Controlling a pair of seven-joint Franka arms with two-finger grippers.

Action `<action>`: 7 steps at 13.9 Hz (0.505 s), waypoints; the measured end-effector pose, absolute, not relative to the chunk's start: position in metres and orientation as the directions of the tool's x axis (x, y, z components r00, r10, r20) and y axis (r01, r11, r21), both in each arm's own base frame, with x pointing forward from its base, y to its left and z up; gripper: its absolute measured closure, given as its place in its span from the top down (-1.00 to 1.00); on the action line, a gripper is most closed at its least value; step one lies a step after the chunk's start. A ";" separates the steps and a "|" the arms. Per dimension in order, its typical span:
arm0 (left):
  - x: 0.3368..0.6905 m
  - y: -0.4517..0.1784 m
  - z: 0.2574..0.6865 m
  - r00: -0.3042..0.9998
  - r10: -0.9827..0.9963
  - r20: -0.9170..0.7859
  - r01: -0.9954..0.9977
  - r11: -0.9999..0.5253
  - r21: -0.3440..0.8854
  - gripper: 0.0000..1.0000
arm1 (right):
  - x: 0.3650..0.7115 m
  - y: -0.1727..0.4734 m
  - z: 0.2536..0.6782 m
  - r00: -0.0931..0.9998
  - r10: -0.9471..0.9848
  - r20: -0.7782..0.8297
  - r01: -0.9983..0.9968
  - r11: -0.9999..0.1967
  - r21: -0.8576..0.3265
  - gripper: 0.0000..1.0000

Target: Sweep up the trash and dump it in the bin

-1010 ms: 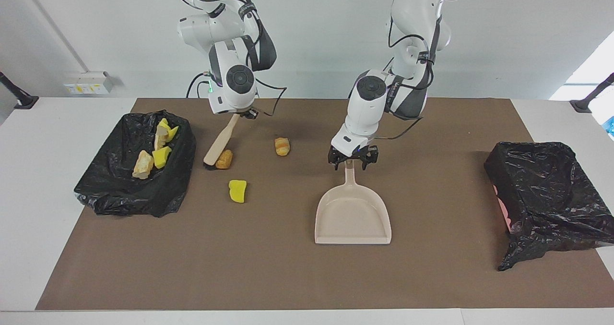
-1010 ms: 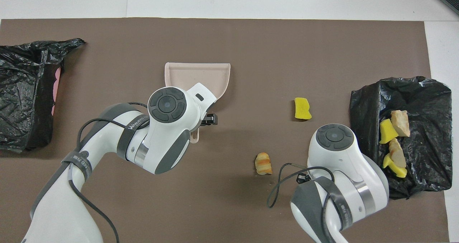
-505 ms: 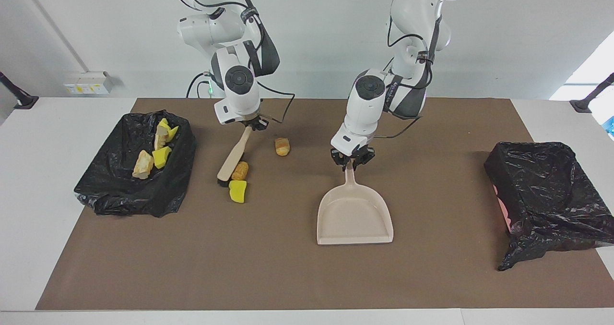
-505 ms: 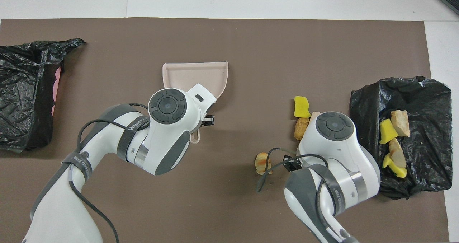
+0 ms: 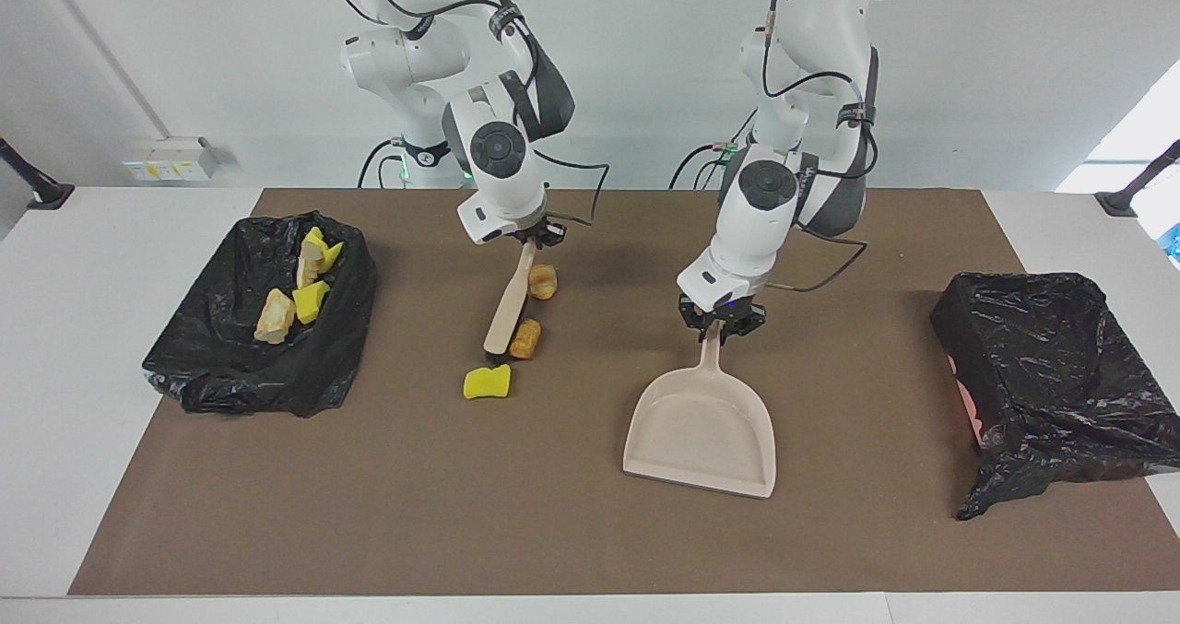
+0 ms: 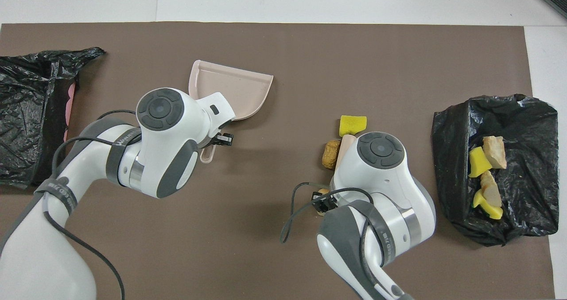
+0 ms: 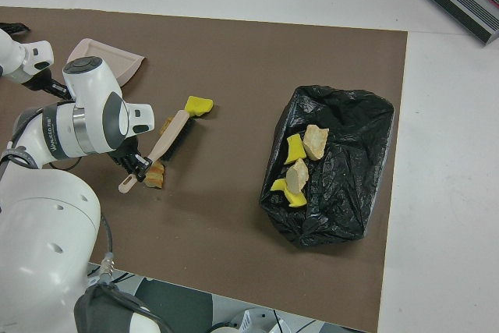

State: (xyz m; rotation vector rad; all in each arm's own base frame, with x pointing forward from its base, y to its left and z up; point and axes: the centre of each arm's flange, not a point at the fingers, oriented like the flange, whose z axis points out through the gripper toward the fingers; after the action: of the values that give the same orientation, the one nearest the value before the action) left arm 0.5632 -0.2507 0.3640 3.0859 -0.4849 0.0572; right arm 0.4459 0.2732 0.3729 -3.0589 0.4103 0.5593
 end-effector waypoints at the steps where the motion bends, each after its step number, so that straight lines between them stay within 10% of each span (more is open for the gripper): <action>1: 0.570 -0.236 0.368 0.934 -0.356 0.035 -0.356 -0.934 0.008 -0.37 | 0.442 0.286 0.379 0.911 -0.230 -0.343 -0.233 -0.972 0.032 -0.48; 7: 0.589 -0.151 0.423 0.776 -0.631 0.002 -0.631 -0.776 0.004 -0.37 | 0.433 0.301 0.408 0.877 -0.235 -0.420 -0.210 -0.972 0.105 -0.48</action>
State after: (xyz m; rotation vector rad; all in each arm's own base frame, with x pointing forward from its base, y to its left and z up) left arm 0.5892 -0.1511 0.4233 2.9564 -1.0498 0.0013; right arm 0.4326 0.3014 0.4083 -3.0972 0.3672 0.7048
